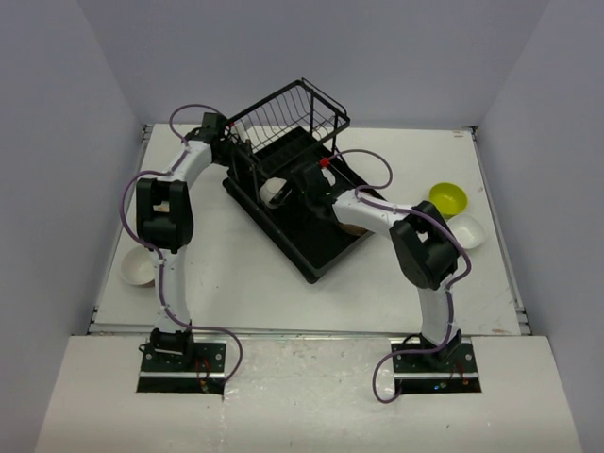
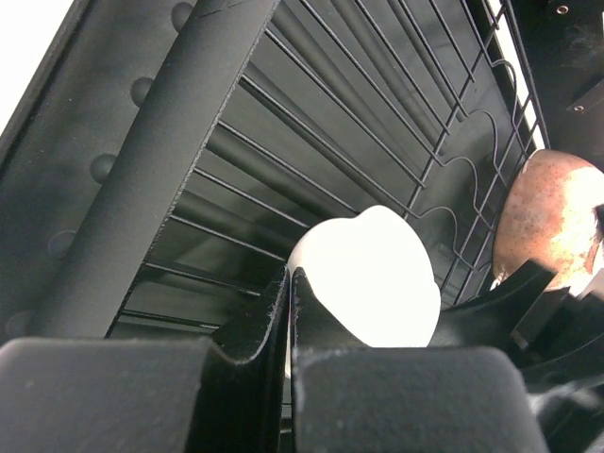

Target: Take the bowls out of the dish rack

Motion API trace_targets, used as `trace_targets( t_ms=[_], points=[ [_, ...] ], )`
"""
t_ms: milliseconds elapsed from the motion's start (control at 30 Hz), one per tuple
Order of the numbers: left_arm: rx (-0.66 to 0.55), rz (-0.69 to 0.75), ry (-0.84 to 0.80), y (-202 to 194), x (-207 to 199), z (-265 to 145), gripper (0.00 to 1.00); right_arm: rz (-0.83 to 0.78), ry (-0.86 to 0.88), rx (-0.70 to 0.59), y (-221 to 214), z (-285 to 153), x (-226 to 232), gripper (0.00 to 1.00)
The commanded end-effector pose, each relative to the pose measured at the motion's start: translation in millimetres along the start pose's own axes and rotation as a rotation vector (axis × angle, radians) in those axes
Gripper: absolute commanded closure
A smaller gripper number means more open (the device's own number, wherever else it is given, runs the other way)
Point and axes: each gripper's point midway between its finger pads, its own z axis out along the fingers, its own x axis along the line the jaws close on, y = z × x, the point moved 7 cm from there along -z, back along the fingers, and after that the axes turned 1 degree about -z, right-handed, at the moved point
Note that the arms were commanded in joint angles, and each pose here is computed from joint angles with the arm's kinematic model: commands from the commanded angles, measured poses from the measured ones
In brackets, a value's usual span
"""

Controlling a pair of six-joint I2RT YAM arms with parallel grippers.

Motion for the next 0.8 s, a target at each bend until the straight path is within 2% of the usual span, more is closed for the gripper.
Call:
trace_targets(
  t_ms=[0,233,367,567,767],
  points=[
    [0.039,0.001,-0.050,-11,-25,-13,1.00,0.026,-0.253,-0.019,-10,7,-56,0.30],
    [0.040,-0.003,-0.057,-11,-25,-12,1.00,0.012,-0.287,-0.034,-8,5,-60,0.31],
    [0.043,-0.008,-0.056,-11,-22,-11,1.00,-0.042,-0.246,-0.053,0,0,-43,0.31],
    [0.042,-0.019,-0.056,-9,-18,-7,1.00,-0.061,-0.167,-0.133,15,-32,-14,0.31],
    [0.047,-0.026,-0.048,-9,-14,-5,1.00,-0.041,-0.143,-0.186,25,-53,-7,0.30]
  ],
)
